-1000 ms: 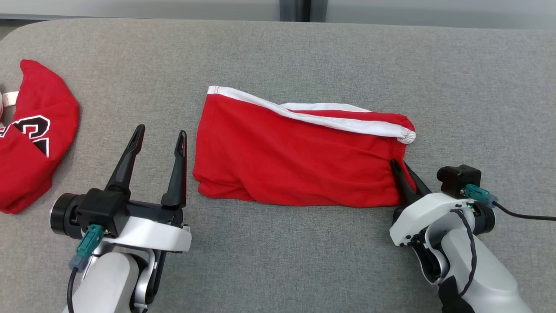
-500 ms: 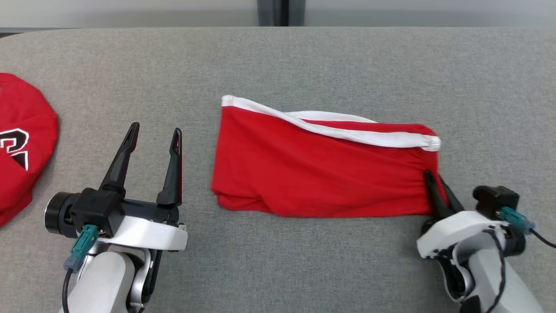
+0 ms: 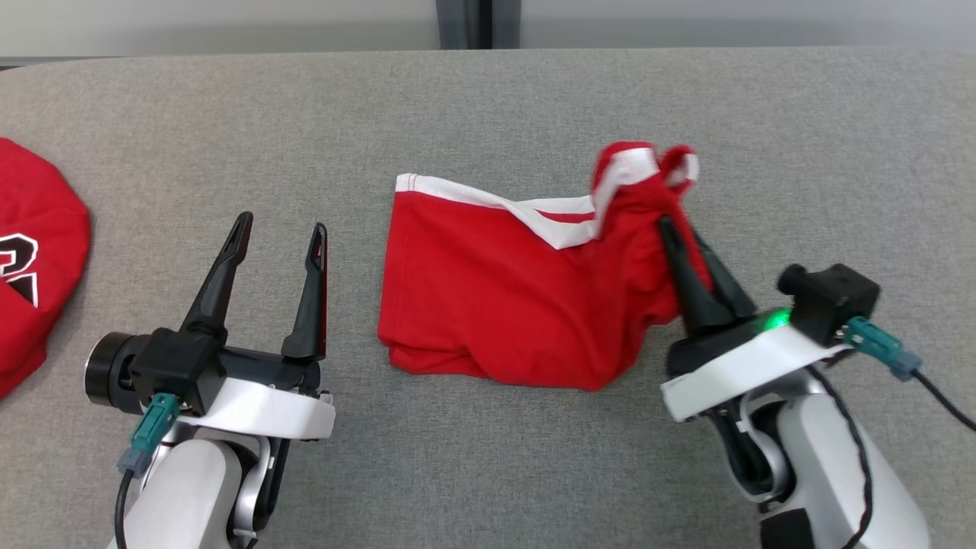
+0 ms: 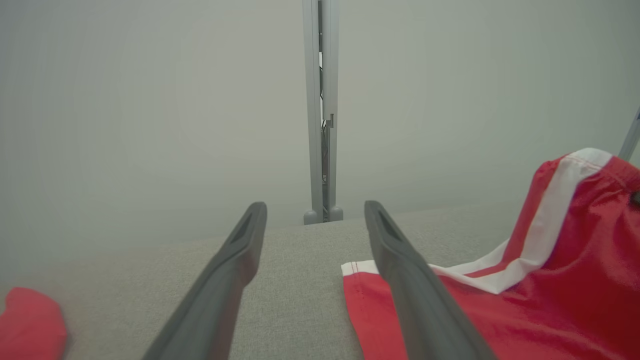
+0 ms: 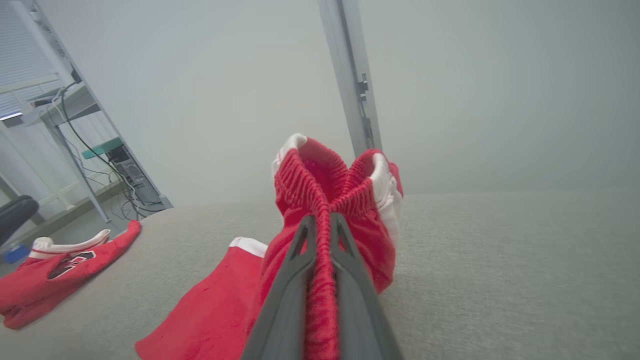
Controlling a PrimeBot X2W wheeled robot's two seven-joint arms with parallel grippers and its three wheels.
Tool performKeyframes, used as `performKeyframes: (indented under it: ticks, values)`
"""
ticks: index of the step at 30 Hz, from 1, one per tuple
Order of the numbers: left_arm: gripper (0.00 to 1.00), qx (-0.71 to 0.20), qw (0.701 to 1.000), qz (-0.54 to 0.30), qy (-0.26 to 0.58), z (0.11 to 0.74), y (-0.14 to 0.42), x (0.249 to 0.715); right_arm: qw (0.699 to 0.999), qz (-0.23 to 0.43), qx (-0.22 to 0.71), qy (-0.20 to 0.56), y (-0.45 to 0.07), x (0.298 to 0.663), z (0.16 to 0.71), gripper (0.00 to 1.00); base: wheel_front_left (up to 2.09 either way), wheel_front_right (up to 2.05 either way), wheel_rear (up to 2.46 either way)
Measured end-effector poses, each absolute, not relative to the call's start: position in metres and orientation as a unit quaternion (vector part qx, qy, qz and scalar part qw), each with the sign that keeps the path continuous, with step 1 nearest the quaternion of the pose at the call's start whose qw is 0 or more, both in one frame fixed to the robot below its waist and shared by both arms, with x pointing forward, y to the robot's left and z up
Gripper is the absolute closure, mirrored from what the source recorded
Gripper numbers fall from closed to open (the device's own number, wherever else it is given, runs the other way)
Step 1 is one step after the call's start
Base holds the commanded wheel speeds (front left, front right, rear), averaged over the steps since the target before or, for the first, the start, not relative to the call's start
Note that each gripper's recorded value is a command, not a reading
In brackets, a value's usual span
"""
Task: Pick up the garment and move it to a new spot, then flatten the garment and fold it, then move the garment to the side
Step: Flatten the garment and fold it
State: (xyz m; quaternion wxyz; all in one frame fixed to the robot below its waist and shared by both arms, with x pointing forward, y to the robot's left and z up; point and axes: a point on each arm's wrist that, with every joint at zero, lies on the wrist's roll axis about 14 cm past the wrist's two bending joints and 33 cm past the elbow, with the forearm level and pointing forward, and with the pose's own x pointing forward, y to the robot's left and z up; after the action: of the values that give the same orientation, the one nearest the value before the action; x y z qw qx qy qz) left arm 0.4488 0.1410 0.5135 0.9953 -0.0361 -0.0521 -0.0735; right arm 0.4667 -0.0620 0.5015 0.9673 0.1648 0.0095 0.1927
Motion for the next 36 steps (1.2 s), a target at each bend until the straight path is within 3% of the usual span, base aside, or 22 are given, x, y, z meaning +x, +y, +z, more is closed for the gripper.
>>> performKeyframes:
  ticks: [8, 27, 28, 29, 30, 36]
  values:
    - [0.00, -0.033, 0.996, -0.061, -0.053, 0.515, 0.151, 0.444, 0.937, 0.309, 0.163, 0.018, 0.015, 0.461, 0.518, 1.00, 0.00, 0.00, 0.00]
    - [0.00, -0.029, 0.998, -0.036, -0.046, 0.510, 0.167, 0.443, 0.903, 0.391, 0.139, 0.114, 0.086, 0.474, 0.452, 1.00, 0.00, 0.00, 0.00]
    - [0.00, -0.029, 0.998, -0.037, -0.046, 0.510, 0.166, 0.443, 0.899, 0.397, 0.141, 0.116, 0.089, 0.471, 0.452, 0.78, 0.00, 0.00, 0.00]
    - [0.00, -0.031, 0.998, -0.037, -0.045, 0.510, 0.166, 0.443, 0.897, 0.402, 0.141, 0.116, 0.093, 0.469, 0.453, 0.21, 0.00, 0.00, 0.00]
    - [0.00, -0.031, 0.998, -0.037, -0.045, 0.510, 0.166, 0.443, 0.897, 0.402, 0.141, 0.116, 0.093, 0.469, 0.453, 0.00, 0.00, 0.00, 0.00]
    - [0.00, -0.032, 0.997, -0.044, -0.049, 0.513, 0.161, 0.443, 0.880, 0.435, 0.142, 0.126, 0.108, 0.446, 0.452, 0.00, 0.00, 0.00, 0.00]
